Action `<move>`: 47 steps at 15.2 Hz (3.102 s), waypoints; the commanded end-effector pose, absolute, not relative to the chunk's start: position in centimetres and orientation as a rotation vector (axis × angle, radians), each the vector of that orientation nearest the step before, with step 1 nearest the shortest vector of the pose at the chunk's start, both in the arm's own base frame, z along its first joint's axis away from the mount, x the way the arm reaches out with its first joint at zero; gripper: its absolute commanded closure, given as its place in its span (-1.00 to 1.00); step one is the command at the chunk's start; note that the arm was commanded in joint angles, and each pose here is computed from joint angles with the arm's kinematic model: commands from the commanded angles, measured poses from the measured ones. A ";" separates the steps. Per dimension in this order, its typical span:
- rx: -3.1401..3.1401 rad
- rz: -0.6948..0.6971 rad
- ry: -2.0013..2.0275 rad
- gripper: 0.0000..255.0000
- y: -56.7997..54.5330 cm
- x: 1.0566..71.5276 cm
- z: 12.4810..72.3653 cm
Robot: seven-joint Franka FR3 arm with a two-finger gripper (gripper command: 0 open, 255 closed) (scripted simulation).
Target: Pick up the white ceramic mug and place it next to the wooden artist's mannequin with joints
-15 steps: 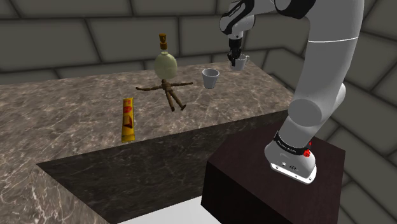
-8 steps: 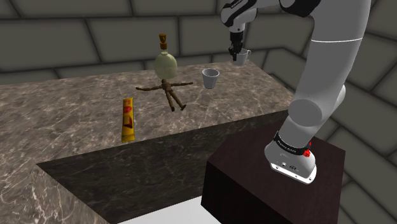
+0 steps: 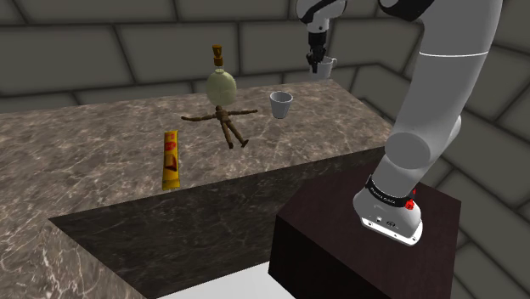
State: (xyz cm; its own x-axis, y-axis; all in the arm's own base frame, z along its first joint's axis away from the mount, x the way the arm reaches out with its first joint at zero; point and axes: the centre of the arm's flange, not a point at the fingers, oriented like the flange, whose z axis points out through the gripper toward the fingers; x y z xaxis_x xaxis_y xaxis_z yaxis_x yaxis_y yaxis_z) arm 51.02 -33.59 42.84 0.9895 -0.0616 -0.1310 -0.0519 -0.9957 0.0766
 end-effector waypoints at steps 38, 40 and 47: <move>3.060 -0.205 -0.087 1.00 2.7 44.0 48.6; 3.060 -0.205 -0.087 1.00 5.3 43.5 48.7; 3.060 -0.205 -0.087 1.00 14.3 41.8 48.7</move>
